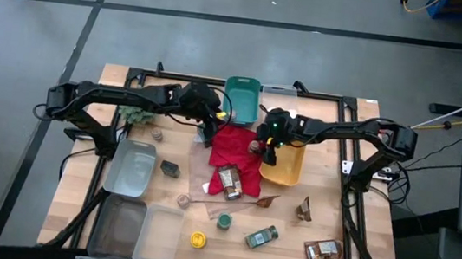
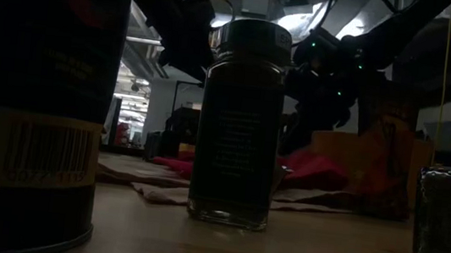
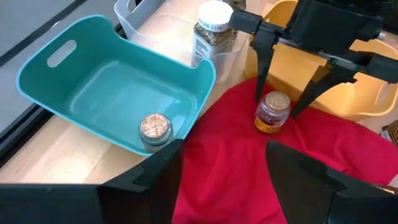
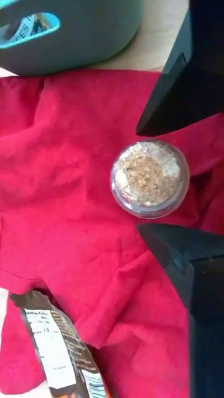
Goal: Sort spices by type
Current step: Put the right brown seasoning bottle into the green bin
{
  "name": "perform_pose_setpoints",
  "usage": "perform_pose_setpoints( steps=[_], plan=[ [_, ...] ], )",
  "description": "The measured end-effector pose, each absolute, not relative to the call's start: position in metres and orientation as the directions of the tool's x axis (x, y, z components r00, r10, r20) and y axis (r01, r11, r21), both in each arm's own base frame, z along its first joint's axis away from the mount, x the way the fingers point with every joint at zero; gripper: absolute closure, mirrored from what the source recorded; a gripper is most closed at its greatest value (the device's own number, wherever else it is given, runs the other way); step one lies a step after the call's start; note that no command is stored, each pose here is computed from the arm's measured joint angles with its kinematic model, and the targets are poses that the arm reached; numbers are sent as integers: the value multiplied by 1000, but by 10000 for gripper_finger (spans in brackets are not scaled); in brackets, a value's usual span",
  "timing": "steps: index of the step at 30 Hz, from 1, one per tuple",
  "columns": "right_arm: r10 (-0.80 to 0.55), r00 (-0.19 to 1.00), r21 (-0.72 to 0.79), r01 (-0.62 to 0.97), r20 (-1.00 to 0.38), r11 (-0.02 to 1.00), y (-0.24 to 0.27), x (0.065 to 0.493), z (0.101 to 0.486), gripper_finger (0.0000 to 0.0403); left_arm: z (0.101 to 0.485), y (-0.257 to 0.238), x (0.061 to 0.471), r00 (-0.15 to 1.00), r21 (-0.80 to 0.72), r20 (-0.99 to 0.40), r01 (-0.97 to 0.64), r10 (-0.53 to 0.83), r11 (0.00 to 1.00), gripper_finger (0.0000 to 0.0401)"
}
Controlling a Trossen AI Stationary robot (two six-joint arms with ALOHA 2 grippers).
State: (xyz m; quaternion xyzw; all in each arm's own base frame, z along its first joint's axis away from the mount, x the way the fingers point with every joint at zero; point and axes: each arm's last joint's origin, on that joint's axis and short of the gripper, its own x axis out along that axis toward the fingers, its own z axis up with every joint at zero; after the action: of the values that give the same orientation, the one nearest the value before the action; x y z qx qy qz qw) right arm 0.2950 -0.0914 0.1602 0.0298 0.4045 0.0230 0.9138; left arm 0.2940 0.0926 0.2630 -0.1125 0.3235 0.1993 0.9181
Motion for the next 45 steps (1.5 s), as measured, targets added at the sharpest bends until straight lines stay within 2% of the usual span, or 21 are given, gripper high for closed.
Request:
perform_pose_setpoints(
  steps=[4,11,20,35,41,45],
  plan=[
    [82,677,84,-29,-732,996,-91,295,161,177,263,93,294,711,-78,-639,-439,293,895,184],
    [84,677,85,-31,-731,996,-91,295,161,233,263,93,294,711,-78,-639,-439,293,895,184],
    [86,673,112,-5,-735,994,-91,296,167,224,263,93,294,711,-78,-639,-439,293,895,184],
    [58,740,67,-18,-670,998,-100,322,229,228,263,93,294,711,-76,-639,-438,293,896,184],
    [-77,742,-92,20,-666,996,-106,328,250,226,263,93,294,711,-77,-640,-439,293,895,184],
    [-230,714,-241,89,-661,966,-114,328,255,226,263,93,294,711,-78,-639,-439,293,895,184]
  ],
)
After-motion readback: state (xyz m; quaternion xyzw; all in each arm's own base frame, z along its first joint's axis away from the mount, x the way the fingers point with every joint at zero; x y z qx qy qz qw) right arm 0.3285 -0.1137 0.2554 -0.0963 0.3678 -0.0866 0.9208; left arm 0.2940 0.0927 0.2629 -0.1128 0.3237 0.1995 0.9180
